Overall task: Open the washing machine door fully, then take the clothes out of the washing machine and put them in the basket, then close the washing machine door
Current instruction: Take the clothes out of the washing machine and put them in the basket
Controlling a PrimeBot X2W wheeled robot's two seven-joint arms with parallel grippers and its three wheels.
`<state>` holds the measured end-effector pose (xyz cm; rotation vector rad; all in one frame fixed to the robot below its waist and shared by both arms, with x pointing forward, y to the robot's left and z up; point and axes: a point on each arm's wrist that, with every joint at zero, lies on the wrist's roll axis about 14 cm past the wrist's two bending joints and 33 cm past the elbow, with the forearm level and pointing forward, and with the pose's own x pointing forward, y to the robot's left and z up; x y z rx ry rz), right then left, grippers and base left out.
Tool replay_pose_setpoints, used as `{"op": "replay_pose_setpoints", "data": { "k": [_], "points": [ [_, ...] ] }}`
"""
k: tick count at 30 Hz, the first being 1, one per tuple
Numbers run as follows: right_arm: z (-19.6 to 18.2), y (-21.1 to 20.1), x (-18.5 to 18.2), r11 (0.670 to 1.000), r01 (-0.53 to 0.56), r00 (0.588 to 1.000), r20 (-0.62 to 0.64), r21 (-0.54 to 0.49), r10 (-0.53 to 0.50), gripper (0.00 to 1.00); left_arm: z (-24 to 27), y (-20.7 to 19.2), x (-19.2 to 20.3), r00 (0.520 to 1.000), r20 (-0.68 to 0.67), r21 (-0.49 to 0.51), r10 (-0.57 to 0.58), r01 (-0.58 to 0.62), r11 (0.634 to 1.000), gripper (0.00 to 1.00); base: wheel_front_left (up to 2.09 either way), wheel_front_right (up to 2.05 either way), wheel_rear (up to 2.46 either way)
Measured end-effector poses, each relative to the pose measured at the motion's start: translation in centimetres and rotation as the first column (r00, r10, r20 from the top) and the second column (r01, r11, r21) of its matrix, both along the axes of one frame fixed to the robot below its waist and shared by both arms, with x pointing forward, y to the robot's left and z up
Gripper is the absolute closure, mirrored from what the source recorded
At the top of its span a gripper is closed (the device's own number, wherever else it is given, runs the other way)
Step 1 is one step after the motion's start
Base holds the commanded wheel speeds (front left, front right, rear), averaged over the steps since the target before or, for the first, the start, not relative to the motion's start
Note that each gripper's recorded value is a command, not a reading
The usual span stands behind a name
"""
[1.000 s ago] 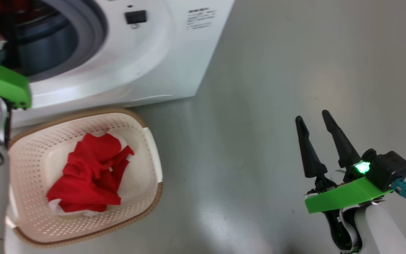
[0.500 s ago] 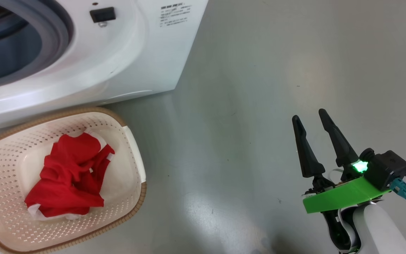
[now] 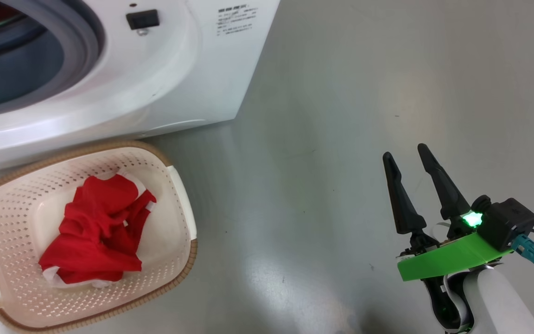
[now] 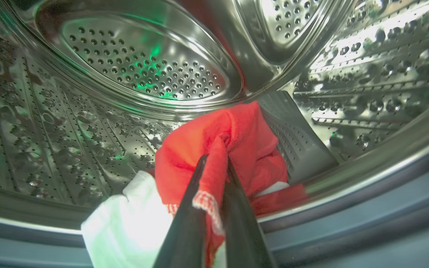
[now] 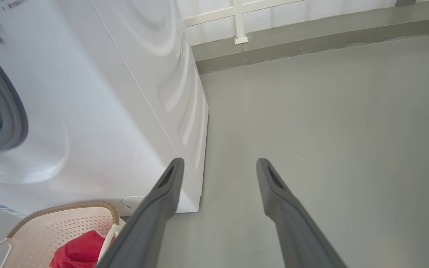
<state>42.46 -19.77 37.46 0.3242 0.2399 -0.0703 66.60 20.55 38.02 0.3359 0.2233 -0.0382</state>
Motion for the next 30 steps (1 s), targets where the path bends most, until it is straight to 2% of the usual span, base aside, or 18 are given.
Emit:
{"op": "replay_pose_setpoints", "data": {
  "k": [2,4,7,12,19,30],
  "points": [
    [0.1,0.2,0.1,1.0,-0.004,1.0,0.004,0.003,0.004,0.0,0.7,-0.2,0.0,1.0,0.022,-0.03,0.008,-0.008,1.0,1.0,0.0,0.0,0.0],
    [0.3,0.3,0.1,1.0,-0.008,1.0,0.009,0.006,0.008,0.0,1.3,-0.4,-0.2,0.998,0.041,-0.103,0.04,-0.035,0.994,1.0,0.0,0.0,0.0],
    [0.6,0.5,0.2,1.0,-0.013,1.0,0.018,0.01,0.013,0.0,2.6,-0.6,-0.6,0.993,0.077,-0.244,0.084,-0.063,0.968,1.0,0.0,0.0,0.0],
    [1.4,0.9,0.4,1.0,-0.022,0.999,0.041,0.016,0.021,0.0,5.1,-0.3,-2.2,0.981,0.146,-0.373,0.127,-0.065,0.925,1.0,0.0,0.0,0.0],
    [2.5,1.8,0.7,0.999,-0.045,0.997,0.072,0.028,0.043,0.0,7.7,0.7,-5.5,0.96,0.222,-0.444,0.17,-0.056,0.894,1.0,0.0,0.0,0.0],
    [3.8,2.5,-0.2,0.998,-0.059,0.994,0.096,0.035,0.055,0.0,12.7,1.9,-11.5,0.911,0.366,-0.448,0.191,-0.008,0.894,1.0,0.0,0.0,0.0]
  ]
}}
